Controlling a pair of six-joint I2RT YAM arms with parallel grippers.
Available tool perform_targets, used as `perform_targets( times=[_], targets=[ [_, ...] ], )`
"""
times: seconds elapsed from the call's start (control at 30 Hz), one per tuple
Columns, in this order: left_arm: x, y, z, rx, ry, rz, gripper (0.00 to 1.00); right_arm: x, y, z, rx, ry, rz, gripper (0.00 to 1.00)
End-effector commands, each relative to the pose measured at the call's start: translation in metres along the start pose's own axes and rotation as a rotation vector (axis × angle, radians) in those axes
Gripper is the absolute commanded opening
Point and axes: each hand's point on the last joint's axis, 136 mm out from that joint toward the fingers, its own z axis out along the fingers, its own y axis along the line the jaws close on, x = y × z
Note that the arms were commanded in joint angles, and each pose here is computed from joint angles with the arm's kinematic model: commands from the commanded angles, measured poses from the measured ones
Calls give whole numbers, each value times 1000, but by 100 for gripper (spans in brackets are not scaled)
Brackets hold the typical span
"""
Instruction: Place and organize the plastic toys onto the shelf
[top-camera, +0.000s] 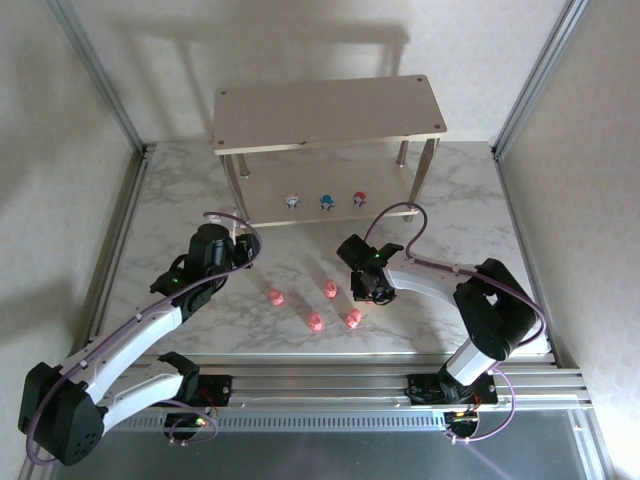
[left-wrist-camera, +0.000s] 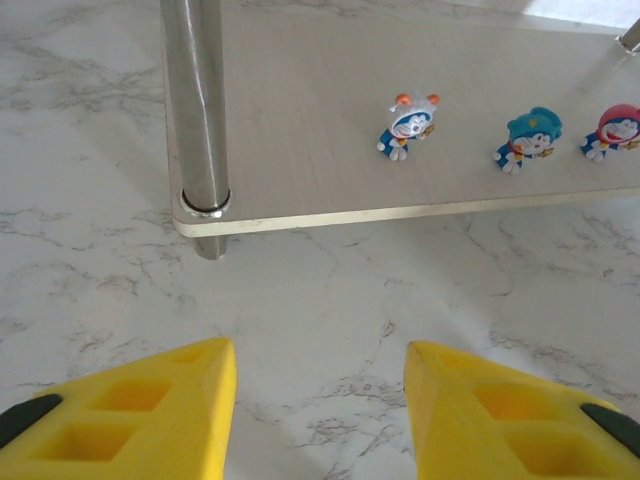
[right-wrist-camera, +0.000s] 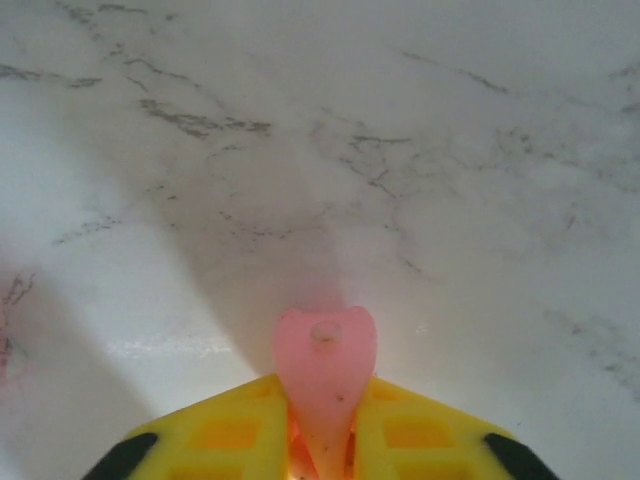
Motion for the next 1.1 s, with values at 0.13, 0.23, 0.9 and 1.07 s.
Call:
perform_targets(
  times=[0.13,0.23,0.9,1.07],
  targets=[
    [-21,-3,-1,-4,-21,8,48,-13,-11,-39,18,-62,-42,11],
    [-42,-10,-8,5,-38,14,48,-36,-18,-95,29,-148,-84,12],
    [-131,-42,-61,90,-125,34,47,-248,-55,-345,-44,-727,-117,15],
    [-136,-35,-69,67,-147,24,48,-274,-65,-338,-16,-764,-107,15]
  ],
)
